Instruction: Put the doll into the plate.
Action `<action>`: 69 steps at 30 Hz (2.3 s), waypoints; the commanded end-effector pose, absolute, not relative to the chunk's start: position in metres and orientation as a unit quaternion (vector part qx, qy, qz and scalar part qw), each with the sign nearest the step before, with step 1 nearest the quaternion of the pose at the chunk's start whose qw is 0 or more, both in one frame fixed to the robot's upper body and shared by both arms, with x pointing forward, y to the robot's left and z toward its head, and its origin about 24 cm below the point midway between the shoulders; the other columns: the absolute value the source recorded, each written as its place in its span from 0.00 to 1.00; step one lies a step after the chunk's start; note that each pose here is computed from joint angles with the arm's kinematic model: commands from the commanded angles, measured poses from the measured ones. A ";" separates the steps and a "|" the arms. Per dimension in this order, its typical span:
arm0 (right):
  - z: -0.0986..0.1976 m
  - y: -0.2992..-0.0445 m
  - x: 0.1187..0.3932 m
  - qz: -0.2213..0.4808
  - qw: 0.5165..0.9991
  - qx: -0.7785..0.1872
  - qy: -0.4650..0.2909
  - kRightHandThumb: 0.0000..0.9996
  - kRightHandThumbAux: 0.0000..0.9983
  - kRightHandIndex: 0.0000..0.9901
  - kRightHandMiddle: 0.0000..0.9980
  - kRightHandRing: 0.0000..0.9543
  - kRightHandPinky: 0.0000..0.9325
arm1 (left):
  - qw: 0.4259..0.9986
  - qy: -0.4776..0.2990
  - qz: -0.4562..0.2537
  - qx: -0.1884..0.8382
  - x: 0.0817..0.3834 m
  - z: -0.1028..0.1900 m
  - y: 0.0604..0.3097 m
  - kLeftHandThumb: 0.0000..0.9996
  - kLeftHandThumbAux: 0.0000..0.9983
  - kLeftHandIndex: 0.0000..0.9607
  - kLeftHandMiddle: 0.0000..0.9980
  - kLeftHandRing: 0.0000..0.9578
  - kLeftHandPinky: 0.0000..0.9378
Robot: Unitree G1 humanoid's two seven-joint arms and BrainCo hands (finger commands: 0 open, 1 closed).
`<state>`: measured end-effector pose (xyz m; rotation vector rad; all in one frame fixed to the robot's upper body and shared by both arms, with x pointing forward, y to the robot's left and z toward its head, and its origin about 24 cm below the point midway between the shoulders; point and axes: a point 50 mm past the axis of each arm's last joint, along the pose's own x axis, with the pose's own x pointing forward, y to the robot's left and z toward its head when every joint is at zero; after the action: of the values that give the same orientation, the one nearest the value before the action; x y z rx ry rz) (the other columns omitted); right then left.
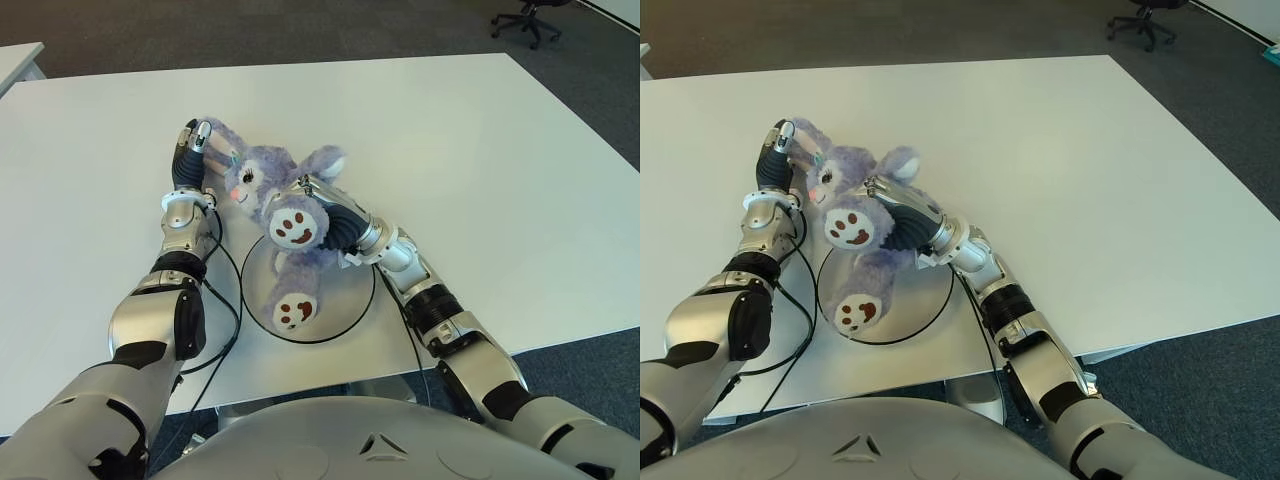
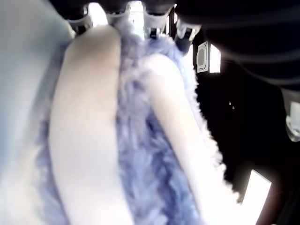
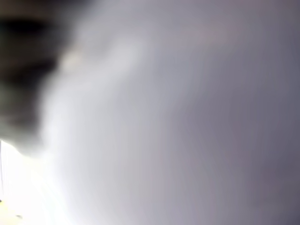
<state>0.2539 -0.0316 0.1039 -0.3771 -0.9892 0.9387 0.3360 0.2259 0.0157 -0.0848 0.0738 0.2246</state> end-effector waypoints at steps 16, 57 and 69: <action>0.041 -0.039 0.230 0.471 0.767 -0.206 -0.384 0.74 0.71 0.44 0.84 0.88 0.91 | 0.982 0.141 0.115 -0.055 0.305 -0.033 0.217 0.00 0.37 0.00 0.09 0.04 0.00; 0.040 -0.038 0.232 0.477 0.784 -0.187 -0.351 0.71 0.71 0.44 0.81 0.85 0.85 | 0.981 0.140 0.118 -0.055 0.304 -0.034 0.215 0.00 0.38 0.00 0.11 0.05 0.00; 0.043 -0.038 0.231 0.477 0.785 -0.199 -0.340 0.70 0.71 0.44 0.79 0.82 0.83 | 0.982 0.139 0.117 -0.057 0.304 -0.035 0.214 0.00 0.38 0.00 0.11 0.05 0.00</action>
<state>0.2492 -0.0248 0.0977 -0.4260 -1.0231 0.9970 0.3342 0.2260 0.0142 -0.0859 0.0695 0.2320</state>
